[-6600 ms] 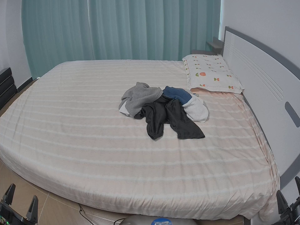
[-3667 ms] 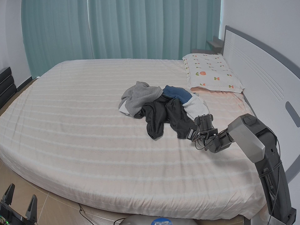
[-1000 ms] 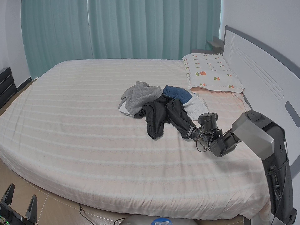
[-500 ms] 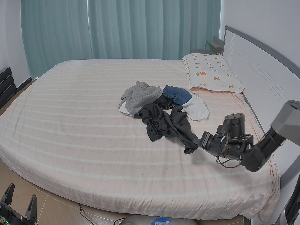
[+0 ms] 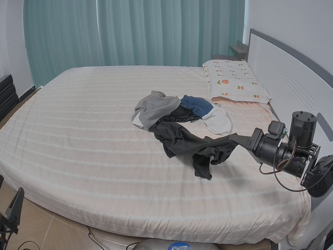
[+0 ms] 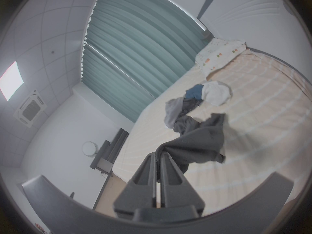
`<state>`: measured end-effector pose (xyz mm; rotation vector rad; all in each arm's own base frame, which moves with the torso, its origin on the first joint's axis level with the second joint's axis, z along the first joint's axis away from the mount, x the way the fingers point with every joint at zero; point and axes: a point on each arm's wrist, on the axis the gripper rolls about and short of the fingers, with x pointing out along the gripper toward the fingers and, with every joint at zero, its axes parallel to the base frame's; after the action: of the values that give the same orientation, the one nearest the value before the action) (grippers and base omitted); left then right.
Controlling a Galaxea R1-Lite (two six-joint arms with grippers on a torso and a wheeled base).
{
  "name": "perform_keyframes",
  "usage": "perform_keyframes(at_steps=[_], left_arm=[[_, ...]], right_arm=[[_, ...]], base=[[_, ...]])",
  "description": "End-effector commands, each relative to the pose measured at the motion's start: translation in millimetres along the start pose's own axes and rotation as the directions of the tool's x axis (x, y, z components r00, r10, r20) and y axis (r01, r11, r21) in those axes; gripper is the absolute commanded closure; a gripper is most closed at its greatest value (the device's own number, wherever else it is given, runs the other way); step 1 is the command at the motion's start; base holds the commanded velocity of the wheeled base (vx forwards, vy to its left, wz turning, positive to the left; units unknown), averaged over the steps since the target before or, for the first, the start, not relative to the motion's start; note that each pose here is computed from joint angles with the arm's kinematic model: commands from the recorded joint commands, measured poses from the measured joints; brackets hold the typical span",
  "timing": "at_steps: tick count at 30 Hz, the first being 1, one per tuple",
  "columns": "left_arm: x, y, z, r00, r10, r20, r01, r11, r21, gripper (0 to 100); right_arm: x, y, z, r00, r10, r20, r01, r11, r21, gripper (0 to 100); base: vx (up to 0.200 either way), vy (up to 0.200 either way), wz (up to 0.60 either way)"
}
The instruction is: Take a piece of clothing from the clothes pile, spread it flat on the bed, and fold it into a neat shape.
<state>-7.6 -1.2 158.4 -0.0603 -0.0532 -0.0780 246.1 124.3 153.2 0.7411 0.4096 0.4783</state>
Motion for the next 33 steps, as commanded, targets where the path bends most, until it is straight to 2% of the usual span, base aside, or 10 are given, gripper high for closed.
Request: perform_keyframes(at_steps=[1,6,10,14,18,24,27,30,33], left_arm=[[99.1,-3.3,2.5,0.915,-0.152,-0.373,0.145,0.988,-0.048,0],[161.7,-18.1,-17.4,0.874,-0.227,-0.43,0.224,0.973,-0.059,0],[188.3,-34.7,-37.5,0.841,-0.256,-0.477,0.254,0.965,-0.07,0],[196.4,-51.5,-51.2,0.813,-0.267,-0.517,0.246,0.963,-0.11,0],[205.2,-71.5,-58.7,0.784,-0.305,-0.541,0.278,0.951,-0.132,0],[220.4,-100.5,-77.1,0.741,-0.313,-0.595,0.284,0.948,-0.145,0],[227.7,-113.8,-82.2,0.741,-0.322,-0.589,0.282,0.946,-0.162,0],[244.0,-134.9,-93.2,0.766,-0.331,-0.551,0.284,0.943,-0.171,0],[254.9,-146.2,-102.2,0.789,-0.325,-0.521,0.28,0.946,-0.165,0]], right_arm=[[-19.7,53.8,45.8,0.962,0.207,0.176,-0.202,0.978,-0.049,100],[-18.4,77.8,64.0,0.929,0.288,0.23,-0.277,0.957,-0.08,100],[-19.2,81.8,59.8,0.932,0.289,0.217,-0.279,0.957,-0.075,100],[-24.0,89.4,52.1,0.936,0.288,0.205,-0.279,0.958,-0.071,100],[-28.4,91.0,54.8,0.932,0.295,0.209,-0.286,0.955,-0.074,100],[-33.2,104.5,61.8,0.913,0.337,0.231,-0.323,0.942,-0.096,100],[-30.3,107.2,53.3,0.926,0.33,0.186,-0.318,0.944,-0.089,100],[-30.1,110.1,47.5,0.926,0.343,0.159,-0.331,0.939,-0.097,100],[-31.1,117.7,43.7,0.919,0.365,0.149,-0.353,0.93,-0.1,100]], base=[[0.0,0.0,0.0],[0.0,0.0,0.0],[0.0,0.0,0.0],[0.0,0.0,0.0],[0.0,0.0,0.0],[0.0,0.0,0.0],[0.0,0.0,0.0],[0.0,0.0,0.0],[0.0,0.0,0.0]])
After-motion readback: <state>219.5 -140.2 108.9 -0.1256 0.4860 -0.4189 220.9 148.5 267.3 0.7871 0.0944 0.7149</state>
